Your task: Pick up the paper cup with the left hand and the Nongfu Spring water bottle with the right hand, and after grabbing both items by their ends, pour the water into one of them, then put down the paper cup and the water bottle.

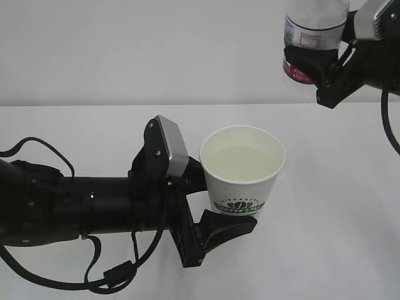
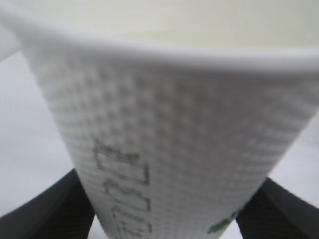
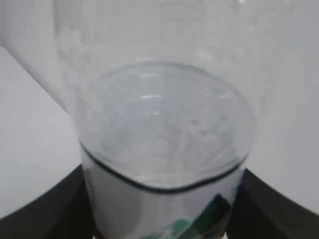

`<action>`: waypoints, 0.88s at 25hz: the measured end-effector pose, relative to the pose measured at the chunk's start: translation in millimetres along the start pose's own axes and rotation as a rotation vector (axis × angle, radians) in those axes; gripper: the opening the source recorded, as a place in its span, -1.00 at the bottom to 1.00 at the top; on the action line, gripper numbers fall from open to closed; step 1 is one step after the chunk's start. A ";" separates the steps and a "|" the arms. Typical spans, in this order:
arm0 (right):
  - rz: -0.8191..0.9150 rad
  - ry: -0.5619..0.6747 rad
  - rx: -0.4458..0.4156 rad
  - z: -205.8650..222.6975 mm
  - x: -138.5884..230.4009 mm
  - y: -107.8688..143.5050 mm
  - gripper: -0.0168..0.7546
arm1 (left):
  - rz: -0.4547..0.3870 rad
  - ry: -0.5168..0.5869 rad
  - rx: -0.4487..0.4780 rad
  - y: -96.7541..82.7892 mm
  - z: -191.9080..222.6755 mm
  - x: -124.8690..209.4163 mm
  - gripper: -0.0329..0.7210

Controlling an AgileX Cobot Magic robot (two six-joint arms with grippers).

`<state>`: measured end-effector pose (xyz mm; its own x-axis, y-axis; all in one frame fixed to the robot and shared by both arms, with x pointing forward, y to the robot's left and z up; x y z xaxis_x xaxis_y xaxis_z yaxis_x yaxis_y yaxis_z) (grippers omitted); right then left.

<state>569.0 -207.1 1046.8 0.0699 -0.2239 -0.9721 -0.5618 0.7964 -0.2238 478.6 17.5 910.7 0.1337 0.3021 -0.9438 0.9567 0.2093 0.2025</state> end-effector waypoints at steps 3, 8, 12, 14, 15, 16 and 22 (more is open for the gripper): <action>0.049 0.028 0.014 1.7 12.9 -0.3 0.35 | 0.000 0.000 0.000 0.0 0.0 0.0 0.65; 0.123 0.046 0.053 3.2 24.4 -3.5 0.35 | 0.000 0.000 0.000 0.0 0.0 0.0 0.65; 0.165 0.055 0.091 0.0 32.0 -5.0 0.35 | 0.000 0.000 0.000 0.0 0.0 0.0 0.65; 0.190 0.064 0.114 -2.7 37.2 -5.3 0.35 | 0.000 0.000 0.000 0.0 0.0 0.0 0.65; 0.206 0.069 0.128 -4.4 40.4 -5.5 0.35 | 0.000 0.000 0.000 0.0 0.0 0.0 0.65; 0.216 0.074 0.138 -5.8 43.0 -5.5 0.35 | 0.000 0.000 0.000 0.0 0.0 0.0 0.65; 0.287 0.105 0.222 -15.7 59.4 -7.8 0.35 | 0.000 0.000 0.000 0.0 0.0 0.0 0.65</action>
<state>564.5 -235.5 991.9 -0.1560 -0.0209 -0.9875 -0.3526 0.9351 0.0359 478.6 17.5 910.7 0.1337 0.3021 -0.9438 0.9567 0.2093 0.2025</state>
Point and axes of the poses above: a point on each arm's last joint axis where the gripper is mounted, z pointing out along that axis toward the gripper, y along the wrist's bending axis when the last joint is at zero, x = y × z, the point moved 4 cm from there along z, pointing out along that axis toward the gripper, and after that the axes turned 14 degrees about z, right-handed, at the moved point
